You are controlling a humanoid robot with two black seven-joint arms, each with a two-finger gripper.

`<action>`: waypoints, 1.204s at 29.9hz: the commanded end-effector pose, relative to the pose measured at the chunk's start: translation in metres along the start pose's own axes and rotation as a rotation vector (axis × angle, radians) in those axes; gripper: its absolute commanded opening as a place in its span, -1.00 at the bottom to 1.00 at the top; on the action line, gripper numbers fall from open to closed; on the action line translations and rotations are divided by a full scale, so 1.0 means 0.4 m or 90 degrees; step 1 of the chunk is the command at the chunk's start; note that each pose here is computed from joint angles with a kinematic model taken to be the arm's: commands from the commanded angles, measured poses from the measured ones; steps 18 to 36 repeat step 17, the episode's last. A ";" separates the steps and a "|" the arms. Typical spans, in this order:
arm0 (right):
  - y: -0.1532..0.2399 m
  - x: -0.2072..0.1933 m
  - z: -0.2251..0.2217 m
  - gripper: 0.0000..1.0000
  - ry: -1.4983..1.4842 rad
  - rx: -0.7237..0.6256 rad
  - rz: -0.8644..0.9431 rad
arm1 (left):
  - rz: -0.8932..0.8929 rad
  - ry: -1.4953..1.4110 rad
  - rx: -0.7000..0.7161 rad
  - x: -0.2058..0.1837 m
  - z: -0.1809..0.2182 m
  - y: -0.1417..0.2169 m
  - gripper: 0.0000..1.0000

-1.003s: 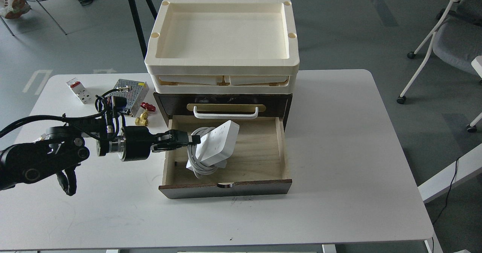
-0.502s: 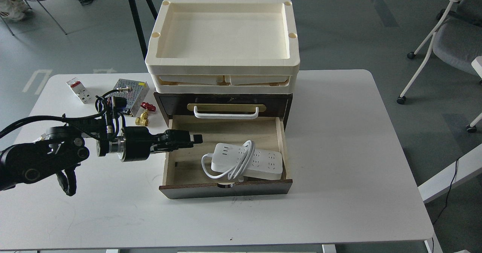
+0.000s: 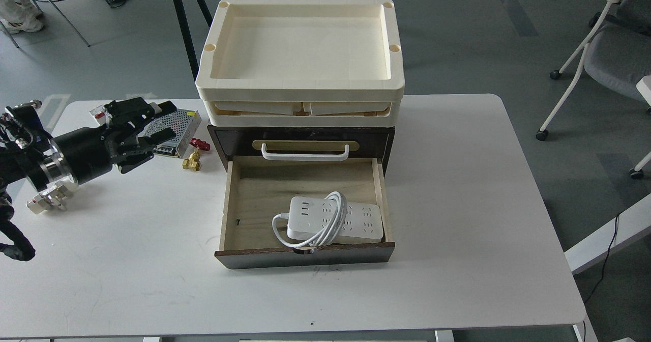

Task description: Put charging cable into cabinet

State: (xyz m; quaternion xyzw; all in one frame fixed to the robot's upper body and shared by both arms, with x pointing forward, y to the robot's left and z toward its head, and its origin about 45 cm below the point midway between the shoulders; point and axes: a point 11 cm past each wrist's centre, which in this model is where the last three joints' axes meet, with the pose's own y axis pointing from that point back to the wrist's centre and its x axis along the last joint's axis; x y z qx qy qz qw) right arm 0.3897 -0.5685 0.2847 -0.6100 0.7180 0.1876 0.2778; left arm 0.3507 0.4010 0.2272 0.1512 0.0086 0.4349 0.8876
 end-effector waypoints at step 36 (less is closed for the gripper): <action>-0.048 -0.277 0.108 1.00 -0.022 -0.073 -0.206 | 0.314 0.192 -0.281 0.279 0.133 0.101 0.67</action>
